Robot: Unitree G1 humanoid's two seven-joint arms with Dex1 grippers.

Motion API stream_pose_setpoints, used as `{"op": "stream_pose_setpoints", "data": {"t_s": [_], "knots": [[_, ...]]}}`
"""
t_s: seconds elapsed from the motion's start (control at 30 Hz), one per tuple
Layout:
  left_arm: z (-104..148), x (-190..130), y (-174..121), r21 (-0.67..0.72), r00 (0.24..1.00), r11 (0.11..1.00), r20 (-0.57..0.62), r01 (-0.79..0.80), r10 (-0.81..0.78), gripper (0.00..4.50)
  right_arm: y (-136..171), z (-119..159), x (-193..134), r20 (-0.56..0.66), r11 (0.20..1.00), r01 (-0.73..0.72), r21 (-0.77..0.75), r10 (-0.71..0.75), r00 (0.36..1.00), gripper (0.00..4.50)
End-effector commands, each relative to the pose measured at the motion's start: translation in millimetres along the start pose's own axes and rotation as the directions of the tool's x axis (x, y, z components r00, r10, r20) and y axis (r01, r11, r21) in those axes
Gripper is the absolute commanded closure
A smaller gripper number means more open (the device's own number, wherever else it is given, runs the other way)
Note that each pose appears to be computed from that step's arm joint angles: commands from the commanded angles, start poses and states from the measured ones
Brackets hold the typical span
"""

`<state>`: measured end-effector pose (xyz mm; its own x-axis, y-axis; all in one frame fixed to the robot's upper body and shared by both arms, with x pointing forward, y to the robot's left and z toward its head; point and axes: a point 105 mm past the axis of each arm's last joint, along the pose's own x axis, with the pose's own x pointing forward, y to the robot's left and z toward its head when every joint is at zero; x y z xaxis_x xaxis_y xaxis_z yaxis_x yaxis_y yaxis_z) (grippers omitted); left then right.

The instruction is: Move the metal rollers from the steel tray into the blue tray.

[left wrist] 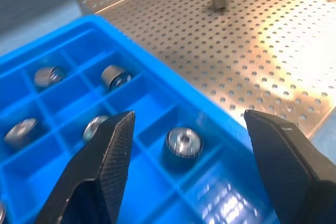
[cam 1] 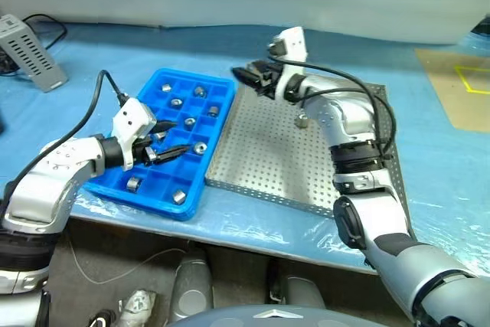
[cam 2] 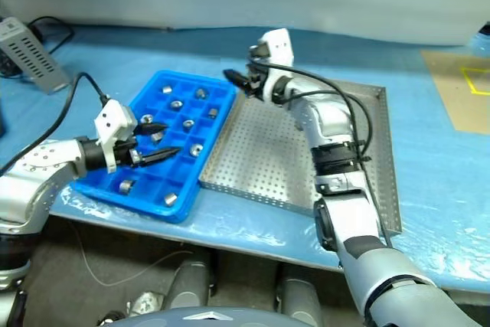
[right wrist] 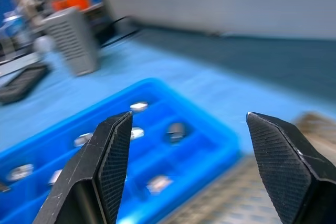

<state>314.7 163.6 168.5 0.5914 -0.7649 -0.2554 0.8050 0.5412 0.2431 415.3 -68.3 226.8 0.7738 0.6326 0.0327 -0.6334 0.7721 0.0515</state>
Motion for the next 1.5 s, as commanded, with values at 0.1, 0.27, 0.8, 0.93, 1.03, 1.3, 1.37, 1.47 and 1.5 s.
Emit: {"op": "stream_pose_setpoints", "data": {"t_s": [0.1,0.27,0.8,0.93,1.03,1.3,1.37,1.47,1.5], "knots": [[11.0,20.1,0.0,0.056,0.996,0.996,0.045,0.07,-0.072,0.95,-20.2,-7.1,-10.7,0.035,0.977,0.155,-0.147,-0.151,0.988,0.89],[13.5,30.6,-0.5,0.067,0.992,0.992,0.059,0.109,-0.113,0.95,-33.0,-31.1,-9.2,0.01,0.969,0.219,-0.116,-0.219,0.976,0.89],[3.6,28.7,-7.8,0.041,0.993,0.994,0.054,0.104,-0.106,0.95,-65.3,-79.6,-8.1,-0.064,0.922,0.345,-0.174,-0.36,0.931,0.02],[2.8,28.2,-7.7,0.033,0.994,0.995,0.053,0.094,-0.096,0.95,-59.5,-92.6,-3.5,-0.115,0.933,0.321,-0.164,-0.341,0.933,0.02],[4.1,28.3,-10.1,0.035,0.994,0.995,0.052,0.098,-0.099,0.95,-66.8,-93.2,-5.2,-0.112,0.915,0.366,-0.169,-0.387,0.915,0.02],[6.7,26.8,-8.0,0.044,0.995,0.995,0.037,0.086,-0.088,0.95,-71.3,-106.2,-8.1,-0.152,0.901,0.392,-0.188,-0.421,0.894,0.02],[5.8,26.2,-9.5,0.059,0.995,0.994,0.027,0.09,-0.091,0.95,-66.5,-108.2,-5.9,-0.159,0.91,0.373,-0.183,-0.402,0.902,0.02],[5.3,25.9,-11.1,0.06,0.995,0.994,0.025,0.092,-0.094,0.95,-65.7,-115.4,-6.8,-0.18,0.91,0.382,-0.158,-0.407,0.895,0.02],[5.3,25.9,-11.2,0.059,0.995,0.994,0.025,0.092,-0.093,0.95,-67.9,-118.9,-8.6,-0.192,0.907,0.398,-0.139,-0.419,0.888,0.02]]}}
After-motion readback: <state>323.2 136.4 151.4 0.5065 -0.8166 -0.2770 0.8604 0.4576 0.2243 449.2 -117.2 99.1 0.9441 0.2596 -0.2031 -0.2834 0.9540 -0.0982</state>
